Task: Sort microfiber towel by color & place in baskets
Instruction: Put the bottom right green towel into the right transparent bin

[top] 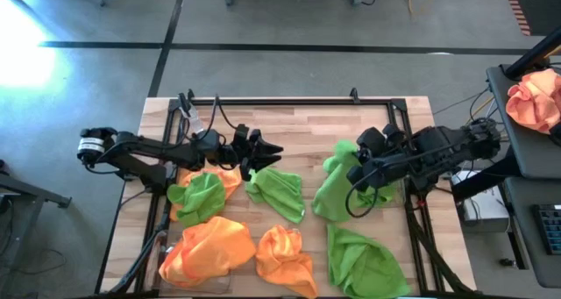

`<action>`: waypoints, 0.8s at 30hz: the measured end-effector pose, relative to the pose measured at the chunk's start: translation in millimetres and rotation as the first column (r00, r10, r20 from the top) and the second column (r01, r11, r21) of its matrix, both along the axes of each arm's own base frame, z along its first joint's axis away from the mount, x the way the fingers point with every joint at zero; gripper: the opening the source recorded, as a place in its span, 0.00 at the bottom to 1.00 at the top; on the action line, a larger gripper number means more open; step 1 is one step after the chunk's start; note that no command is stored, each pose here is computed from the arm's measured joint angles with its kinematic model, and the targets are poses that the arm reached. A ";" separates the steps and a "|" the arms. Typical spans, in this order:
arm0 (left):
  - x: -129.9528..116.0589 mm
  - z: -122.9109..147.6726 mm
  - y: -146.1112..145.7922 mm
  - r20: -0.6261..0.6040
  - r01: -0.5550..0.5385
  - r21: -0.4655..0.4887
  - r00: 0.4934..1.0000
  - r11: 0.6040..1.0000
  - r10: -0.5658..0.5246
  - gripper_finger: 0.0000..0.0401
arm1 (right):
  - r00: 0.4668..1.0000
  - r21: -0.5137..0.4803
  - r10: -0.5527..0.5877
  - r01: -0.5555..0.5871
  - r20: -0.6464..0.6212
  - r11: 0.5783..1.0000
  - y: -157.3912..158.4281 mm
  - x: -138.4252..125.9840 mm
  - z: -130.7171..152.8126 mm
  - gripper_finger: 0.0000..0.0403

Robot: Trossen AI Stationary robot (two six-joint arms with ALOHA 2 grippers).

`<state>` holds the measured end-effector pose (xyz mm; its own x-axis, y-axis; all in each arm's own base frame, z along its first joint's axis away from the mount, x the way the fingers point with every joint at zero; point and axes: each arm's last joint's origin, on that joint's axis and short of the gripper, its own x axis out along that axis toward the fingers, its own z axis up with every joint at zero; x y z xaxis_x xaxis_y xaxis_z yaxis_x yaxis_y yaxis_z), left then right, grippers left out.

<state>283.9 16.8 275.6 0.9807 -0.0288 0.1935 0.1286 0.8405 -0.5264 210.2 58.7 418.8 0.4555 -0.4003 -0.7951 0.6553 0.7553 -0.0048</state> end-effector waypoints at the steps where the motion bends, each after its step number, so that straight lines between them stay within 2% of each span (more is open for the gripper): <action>1: -0.1 0.0 2.0 0.000 -0.006 0.000 1.000 1.000 0.006 0.43 | 1.000 0.009 -0.012 0.012 -0.007 1.000 -3.4 -3.0 -2.3 0.02; 12: -1.3 0.0 14.0 -0.001 -0.008 0.006 1.000 1.000 0.008 0.43 | 0.989 0.089 -0.136 0.140 -0.057 0.986 -26.9 -38.3 -30.4 0.02; 24: -1.5 0.0 15.2 0.000 -0.012 0.006 1.000 1.000 0.012 0.43 | 0.953 0.216 -0.194 0.245 -0.231 0.945 -30.5 -56.8 -77.8 0.02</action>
<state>282.4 32.0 275.7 0.9810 -0.0184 0.1929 0.1184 0.8449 -0.5216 153.4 28.2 341.0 0.1964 -0.2578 -0.9460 0.8089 0.5879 0.0077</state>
